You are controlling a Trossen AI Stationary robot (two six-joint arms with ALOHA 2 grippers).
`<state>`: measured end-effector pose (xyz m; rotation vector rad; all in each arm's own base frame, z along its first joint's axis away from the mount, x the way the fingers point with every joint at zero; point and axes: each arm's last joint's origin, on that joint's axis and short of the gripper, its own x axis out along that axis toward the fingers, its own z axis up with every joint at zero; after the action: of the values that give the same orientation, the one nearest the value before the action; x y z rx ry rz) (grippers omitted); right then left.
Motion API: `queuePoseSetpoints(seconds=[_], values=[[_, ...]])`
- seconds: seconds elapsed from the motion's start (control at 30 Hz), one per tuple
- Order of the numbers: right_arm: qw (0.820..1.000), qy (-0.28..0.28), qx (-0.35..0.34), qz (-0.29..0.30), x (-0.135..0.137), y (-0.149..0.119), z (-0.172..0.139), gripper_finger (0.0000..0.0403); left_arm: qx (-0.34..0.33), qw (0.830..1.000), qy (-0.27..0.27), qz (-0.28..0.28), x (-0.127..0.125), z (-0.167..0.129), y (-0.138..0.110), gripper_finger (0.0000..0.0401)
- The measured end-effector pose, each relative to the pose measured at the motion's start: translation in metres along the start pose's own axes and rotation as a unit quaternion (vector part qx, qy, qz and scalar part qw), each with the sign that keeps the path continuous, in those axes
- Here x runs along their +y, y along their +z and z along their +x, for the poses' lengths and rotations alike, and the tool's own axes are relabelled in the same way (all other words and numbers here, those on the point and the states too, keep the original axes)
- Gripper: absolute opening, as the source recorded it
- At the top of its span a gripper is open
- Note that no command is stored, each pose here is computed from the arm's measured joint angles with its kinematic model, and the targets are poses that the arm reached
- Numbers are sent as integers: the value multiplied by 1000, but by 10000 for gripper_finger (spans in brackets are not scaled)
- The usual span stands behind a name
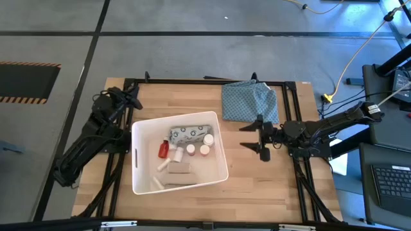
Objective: Pick & place medical supplies in basket/bin
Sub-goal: Return to Home Position
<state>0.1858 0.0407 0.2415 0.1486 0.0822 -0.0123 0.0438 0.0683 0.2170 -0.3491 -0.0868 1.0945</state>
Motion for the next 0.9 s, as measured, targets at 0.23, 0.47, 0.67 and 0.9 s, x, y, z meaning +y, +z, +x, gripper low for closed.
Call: queuePoseSetpoints(seconds=[0.23, 0.47, 0.67, 0.9], values=[[997, -59, -41, 16, -29, -20, -2, 303, 3, 998, -46, 37, -3, 10, -20, 45], [986, -148, -69, 14, -65, -38, -11, 303, 24, 994, -88, 53, -6, 16, -44, 40], [980, -193, -54, -4, -81, -55, -19, 303, 54, 983, -162, 63, -14, 15, -56, 39], [977, -202, -65, 5, -85, -75, -32, 303, 77, 970, -217, 74, -22, 11, -61, 42]])
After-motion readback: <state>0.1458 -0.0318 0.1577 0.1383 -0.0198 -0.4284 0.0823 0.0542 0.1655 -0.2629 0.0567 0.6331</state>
